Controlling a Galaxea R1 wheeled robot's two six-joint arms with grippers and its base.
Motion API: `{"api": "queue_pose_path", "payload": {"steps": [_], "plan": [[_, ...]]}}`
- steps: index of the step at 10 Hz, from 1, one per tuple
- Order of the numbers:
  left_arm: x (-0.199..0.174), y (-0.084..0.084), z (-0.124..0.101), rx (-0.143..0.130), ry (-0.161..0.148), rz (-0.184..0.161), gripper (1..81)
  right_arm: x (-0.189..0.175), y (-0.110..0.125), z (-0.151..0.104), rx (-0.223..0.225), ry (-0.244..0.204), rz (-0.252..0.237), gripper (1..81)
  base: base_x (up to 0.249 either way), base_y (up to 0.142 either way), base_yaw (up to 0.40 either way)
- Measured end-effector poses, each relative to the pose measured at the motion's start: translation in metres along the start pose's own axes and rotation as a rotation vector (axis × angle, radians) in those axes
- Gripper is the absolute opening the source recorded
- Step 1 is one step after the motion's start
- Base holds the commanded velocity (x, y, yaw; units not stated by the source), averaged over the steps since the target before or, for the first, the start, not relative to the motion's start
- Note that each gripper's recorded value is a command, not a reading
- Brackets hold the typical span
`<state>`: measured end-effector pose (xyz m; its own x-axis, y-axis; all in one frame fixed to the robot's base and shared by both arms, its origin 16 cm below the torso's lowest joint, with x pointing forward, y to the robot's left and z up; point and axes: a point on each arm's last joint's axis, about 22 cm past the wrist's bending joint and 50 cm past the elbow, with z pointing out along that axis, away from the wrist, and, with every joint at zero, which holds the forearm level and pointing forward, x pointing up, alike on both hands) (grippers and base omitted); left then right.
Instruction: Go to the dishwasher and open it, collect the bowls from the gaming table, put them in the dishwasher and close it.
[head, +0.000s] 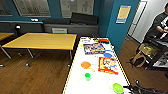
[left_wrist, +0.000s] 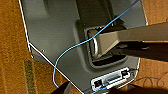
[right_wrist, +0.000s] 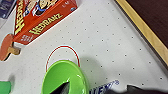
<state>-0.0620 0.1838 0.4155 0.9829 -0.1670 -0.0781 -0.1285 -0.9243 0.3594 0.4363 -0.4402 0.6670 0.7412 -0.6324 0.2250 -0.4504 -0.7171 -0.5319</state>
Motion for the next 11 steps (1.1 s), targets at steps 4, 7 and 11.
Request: {"api": "queue_pose_path", "payload": {"steps": [4,7,11], "plan": [[0.0,0.0,0.0,0.0,0.0,0.0,81.1,-0.007,-0.012,0.017,0.012,-0.007,0.019,81.1,0.0,0.0,0.0],[0.001,0.003,0.001,-0.004,0.001,0.0,81.1,-0.023,-0.008,0.025,0.006,-0.025,0.039,81.1,0.0,0.0,0.0],[0.002,0.004,0.001,-0.005,0.002,0.0,81.1,-0.033,-0.009,0.037,0.013,-0.021,0.061,81.1,0.0,0.0,0.0]]}}
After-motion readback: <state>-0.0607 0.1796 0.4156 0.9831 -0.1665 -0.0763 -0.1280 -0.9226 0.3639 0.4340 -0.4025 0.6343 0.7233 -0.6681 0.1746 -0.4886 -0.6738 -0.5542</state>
